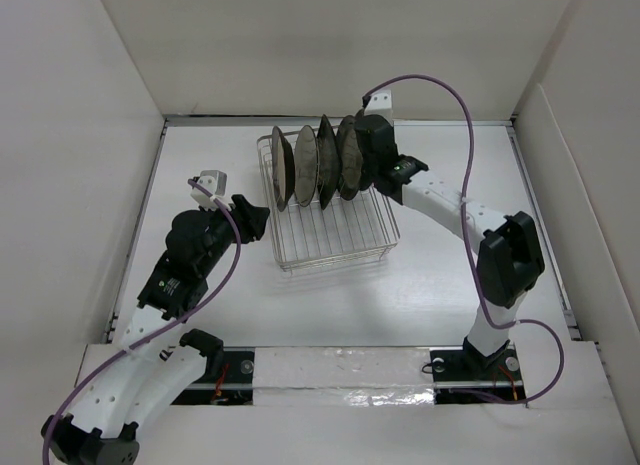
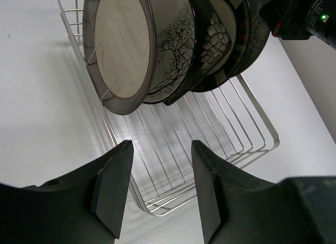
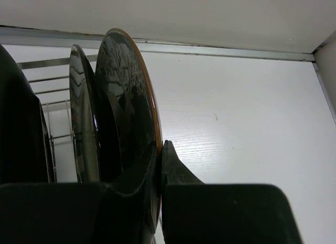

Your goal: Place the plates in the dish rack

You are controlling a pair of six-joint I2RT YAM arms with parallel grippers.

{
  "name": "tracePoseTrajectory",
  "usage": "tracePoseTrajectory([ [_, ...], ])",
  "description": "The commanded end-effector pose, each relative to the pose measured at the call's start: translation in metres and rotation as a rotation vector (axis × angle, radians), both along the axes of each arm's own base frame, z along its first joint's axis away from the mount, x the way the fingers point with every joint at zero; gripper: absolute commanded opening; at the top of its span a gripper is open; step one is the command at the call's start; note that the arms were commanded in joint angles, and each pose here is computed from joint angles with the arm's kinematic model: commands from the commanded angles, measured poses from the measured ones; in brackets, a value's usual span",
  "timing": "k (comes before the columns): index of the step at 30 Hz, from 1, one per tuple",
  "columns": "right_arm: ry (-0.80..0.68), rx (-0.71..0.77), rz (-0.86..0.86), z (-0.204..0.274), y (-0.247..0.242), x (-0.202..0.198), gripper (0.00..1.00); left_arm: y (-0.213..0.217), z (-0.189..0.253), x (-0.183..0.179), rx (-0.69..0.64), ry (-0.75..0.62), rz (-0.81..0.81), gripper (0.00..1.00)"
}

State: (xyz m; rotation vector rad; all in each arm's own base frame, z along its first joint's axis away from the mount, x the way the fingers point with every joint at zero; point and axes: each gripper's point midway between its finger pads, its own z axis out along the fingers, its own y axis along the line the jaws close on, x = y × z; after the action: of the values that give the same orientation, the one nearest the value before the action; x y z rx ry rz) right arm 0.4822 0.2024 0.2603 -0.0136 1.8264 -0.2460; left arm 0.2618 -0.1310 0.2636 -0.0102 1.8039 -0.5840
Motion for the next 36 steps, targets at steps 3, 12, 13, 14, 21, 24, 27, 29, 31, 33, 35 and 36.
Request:
tracePoseTrajectory([
  [3, -0.145, 0.204, -0.02, 0.035, 0.01, 0.01, 0.07, -0.002, 0.019, 0.002, -0.026, -0.058, -0.011, 0.45],
  [12, -0.164, 0.285, -0.016, 0.047, 0.007, 0.004, 0.32, 0.0, 0.021, 0.0, -0.029, -0.07, -0.002, 0.45],
  [13, -0.164, 0.294, -0.016, 0.049, 0.007, 0.003, 0.34, 0.001, 0.022, 0.001, -0.029, -0.068, 0.002, 0.45],
  [14, -0.169, 0.297, -0.016, 0.052, 0.006, 0.002, 0.34, 0.001, 0.021, 0.002, -0.026, -0.066, 0.004, 0.45],
  [21, -0.222, 0.33, -0.047, 0.083, -0.019, -0.011, 0.44, 0.001, 0.02, 0.003, -0.024, -0.062, 0.008, 0.45],
  [24, -0.241, 0.362, -0.06, 0.093, -0.04, -0.024, 0.53, 0.0, 0.018, 0.002, -0.02, -0.059, 0.002, 0.45],
  [27, -0.26, 0.394, -0.04, 0.092, -0.059, -0.046, 0.63, 0.002, 0.022, 0.003, -0.021, -0.07, 0.014, 0.45],
  [29, -0.325, 0.456, 0.003, 0.11, -0.072, -0.068, 0.7, 0.001, 0.019, 0.004, -0.014, -0.058, 0.006, 0.45],
  [31, -0.324, 0.482, 0.012, 0.081, -0.086, -0.083, 0.83, 0.001, 0.02, 0.004, -0.013, -0.063, 0.005, 0.45],
  [33, -0.337, 0.516, -0.003, 0.061, -0.11, -0.109, 0.97, 0.003, 0.023, 0.005, -0.012, -0.074, 0.018, 0.46],
  [35, -0.366, 0.586, 0.001, 0.05, -0.12, -0.123, 0.99, 0.011, 0.024, 0.01, 0.0, -0.075, 0.067, 0.46],
  [36, -0.36, 0.595, -0.008, 0.027, -0.13, -0.136, 0.99, 0.013, 0.022, 0.01, 0.005, -0.069, 0.078, 0.46],
])
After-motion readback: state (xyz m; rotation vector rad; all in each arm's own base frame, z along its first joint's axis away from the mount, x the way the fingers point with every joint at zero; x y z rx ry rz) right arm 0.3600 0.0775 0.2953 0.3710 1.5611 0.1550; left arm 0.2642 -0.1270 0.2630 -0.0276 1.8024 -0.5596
